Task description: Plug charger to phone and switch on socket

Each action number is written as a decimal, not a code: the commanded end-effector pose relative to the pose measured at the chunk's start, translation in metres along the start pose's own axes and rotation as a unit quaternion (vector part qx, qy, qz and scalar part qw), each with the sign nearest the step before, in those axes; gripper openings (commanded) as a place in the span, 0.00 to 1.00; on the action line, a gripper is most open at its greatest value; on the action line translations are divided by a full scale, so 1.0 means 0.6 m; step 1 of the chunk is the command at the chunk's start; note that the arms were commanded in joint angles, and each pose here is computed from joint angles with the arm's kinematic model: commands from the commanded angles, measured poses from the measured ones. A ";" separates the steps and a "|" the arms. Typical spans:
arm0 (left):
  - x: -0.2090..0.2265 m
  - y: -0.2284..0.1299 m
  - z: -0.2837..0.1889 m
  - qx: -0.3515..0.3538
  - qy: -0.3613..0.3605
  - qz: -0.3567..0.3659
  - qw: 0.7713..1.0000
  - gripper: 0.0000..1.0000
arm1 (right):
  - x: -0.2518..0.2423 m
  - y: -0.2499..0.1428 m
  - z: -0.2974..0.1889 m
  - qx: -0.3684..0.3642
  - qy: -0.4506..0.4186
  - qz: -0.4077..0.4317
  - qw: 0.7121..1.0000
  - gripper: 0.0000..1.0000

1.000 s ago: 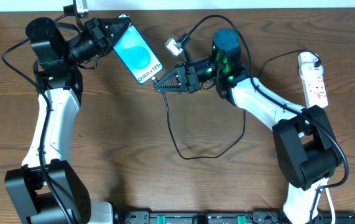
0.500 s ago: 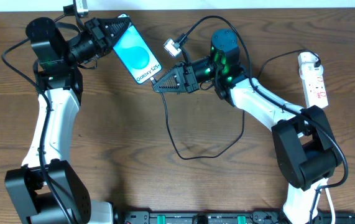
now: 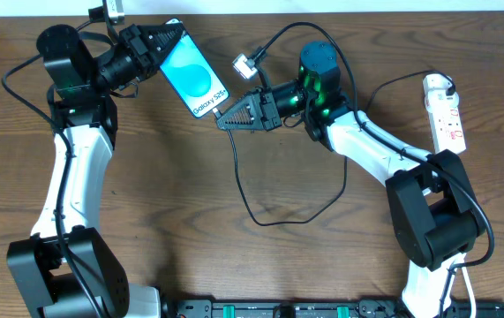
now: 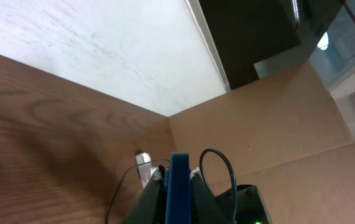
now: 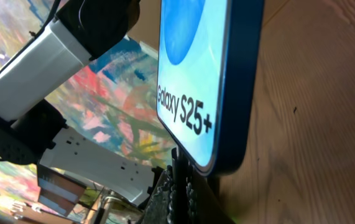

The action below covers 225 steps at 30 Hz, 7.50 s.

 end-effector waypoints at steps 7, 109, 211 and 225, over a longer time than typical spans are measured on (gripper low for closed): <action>-0.020 -0.021 0.007 0.060 -0.046 0.016 0.997 0.08 | -0.006 0.027 -0.005 -0.065 -0.034 0.010 0.997 0.01; 0.001 0.022 -0.072 0.029 -0.033 -0.046 0.998 0.08 | -0.194 -0.194 -0.229 -0.161 -0.695 0.400 0.576 0.95; 0.006 0.021 -0.061 0.015 -0.020 -0.005 1.000 0.08 | 0.009 -0.015 0.041 -0.006 0.015 -0.025 1.000 0.01; 0.000 0.011 -0.047 0.030 -0.029 -0.010 0.999 0.07 | 0.008 -0.011 0.041 -0.020 0.009 -0.029 0.999 0.01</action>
Point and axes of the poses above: each gripper's point midway between its finger pads, its own z axis out along the fingers, its own x axis along the line the jaws close on, y = z × x, the point moved 8 cm from there along -z, back along the fingers, and after that the axes turned 5 degrees about z, right-handed, at the moved point
